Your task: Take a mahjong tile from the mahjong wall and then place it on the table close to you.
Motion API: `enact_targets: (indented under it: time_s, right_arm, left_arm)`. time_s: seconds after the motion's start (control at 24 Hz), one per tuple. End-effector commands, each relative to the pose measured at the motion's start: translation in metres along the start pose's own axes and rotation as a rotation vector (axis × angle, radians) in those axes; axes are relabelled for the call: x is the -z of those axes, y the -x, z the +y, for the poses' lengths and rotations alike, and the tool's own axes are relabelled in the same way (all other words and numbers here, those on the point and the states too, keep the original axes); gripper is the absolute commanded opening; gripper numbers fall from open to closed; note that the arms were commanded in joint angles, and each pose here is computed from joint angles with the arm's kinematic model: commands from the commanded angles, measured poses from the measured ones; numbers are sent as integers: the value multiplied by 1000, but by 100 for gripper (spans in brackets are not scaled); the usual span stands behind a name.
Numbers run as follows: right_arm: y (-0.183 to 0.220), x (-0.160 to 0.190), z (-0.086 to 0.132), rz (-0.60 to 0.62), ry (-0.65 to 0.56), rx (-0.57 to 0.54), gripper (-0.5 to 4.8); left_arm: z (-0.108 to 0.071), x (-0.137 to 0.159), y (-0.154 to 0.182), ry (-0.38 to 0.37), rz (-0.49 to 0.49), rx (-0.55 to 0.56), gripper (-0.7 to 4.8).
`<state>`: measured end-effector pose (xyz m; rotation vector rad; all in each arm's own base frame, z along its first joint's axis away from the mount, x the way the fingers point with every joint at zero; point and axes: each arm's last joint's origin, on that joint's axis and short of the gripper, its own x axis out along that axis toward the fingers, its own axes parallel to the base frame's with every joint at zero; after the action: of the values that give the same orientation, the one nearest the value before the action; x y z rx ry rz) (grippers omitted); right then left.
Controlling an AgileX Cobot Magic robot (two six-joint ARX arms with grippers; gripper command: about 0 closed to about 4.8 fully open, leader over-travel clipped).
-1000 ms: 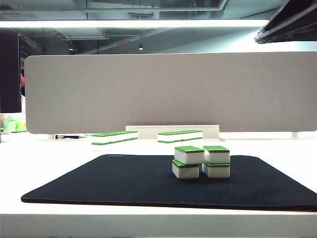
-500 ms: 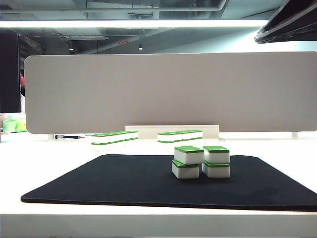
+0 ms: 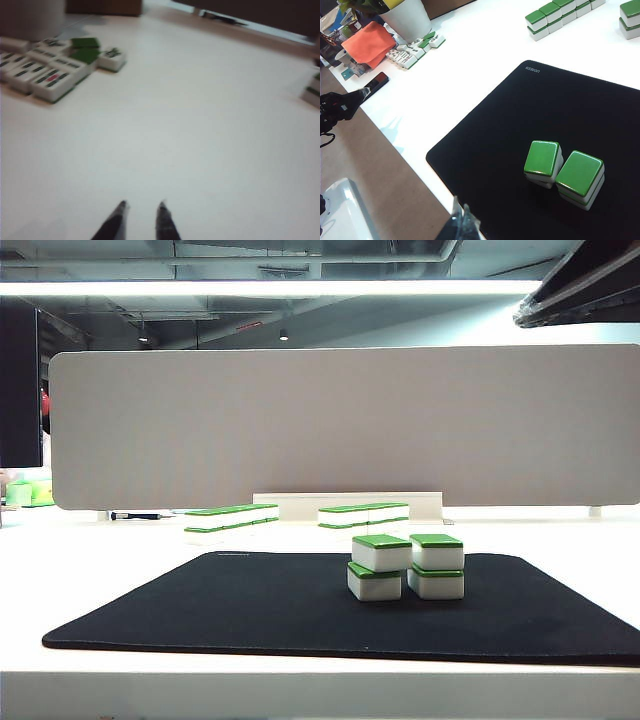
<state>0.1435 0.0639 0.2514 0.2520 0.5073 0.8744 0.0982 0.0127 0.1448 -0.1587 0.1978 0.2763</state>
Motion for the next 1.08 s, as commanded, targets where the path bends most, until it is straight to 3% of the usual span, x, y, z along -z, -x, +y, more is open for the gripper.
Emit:
enact_targets:
  time_s: [0.04,1.08]
  right_arm:
    - [0,-2,1,-10,8,-5,-1]
    - [0,-2,1,-10,8,-5,-1]
  left_arm:
    - [-4,0,3,-64,6,162,75]
    - [-5,-1,4,-57,-9,190,75]
